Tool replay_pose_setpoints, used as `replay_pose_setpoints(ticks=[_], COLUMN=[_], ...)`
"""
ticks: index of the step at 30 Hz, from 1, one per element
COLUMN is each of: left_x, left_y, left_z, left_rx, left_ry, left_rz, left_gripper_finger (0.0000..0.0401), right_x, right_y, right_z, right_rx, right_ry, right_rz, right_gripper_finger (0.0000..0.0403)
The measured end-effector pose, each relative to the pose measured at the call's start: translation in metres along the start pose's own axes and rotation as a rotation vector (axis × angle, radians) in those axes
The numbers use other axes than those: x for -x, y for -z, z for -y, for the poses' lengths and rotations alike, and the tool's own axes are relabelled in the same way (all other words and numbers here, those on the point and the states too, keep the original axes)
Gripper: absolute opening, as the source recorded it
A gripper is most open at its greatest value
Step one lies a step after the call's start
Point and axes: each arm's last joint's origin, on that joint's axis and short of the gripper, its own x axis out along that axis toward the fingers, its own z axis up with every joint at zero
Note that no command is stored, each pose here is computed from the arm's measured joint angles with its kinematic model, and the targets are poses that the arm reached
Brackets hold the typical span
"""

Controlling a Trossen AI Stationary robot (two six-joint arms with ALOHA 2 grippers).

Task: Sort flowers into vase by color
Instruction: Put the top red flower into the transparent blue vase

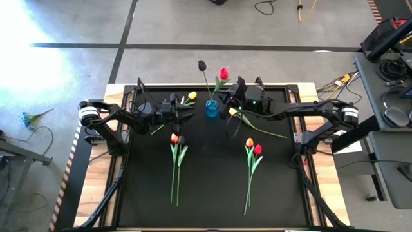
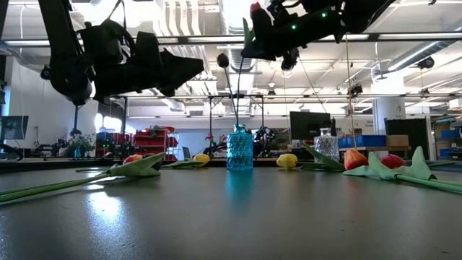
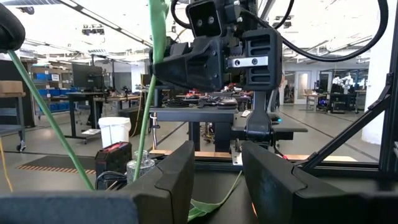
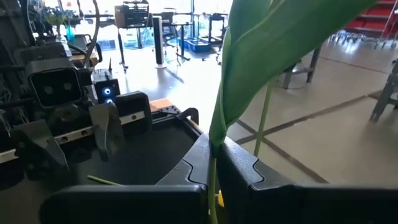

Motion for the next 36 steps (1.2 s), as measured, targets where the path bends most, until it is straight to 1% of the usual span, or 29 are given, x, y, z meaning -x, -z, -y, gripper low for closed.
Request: replay_pose_setpoints(ticks=[8, 13, 19, 24, 27, 36], left_x=[0.000, 0.000, 0.000, 0.000, 0.000, 0.000], left_y=[0.000, 0.000, 0.000, 0.000, 0.001, 0.001], left_z=[0.000, 0.000, 0.000, 0.000, 0.000, 0.000], left_rx=[0.000, 0.000, 0.001, 0.002, 0.002, -0.001], left_ry=[0.000, 0.000, 0.000, 0.000, 0.000, 0.000], left_rz=[0.000, 0.000, -0.002, -0.004, -0.006, -0.008], left_gripper_finger=[0.0121, 0.0121, 0.0121, 0.0121, 0.0121, 0.0121], right_x=[-0.011, -0.026, -0.051, -0.066, -0.069, -0.066], right_y=[-0.004, -0.004, -0.005, -0.003, -0.002, -0.005], right_z=[0.005, 0.008, 0.004, 0.002, 0.002, 0.003], right_rx=[-0.019, 0.029, 0.070, 0.090, 0.106, 0.116], right_ry=[0.022, 0.036, 0.038, 0.054, 0.071, 0.086], right_rz=[-0.006, -0.085, -0.193, -0.210, -0.236, -0.260], right_gripper_finger=[0.0013, 0.0013, 0.0013, 0.0017, 0.0037, 0.0135])
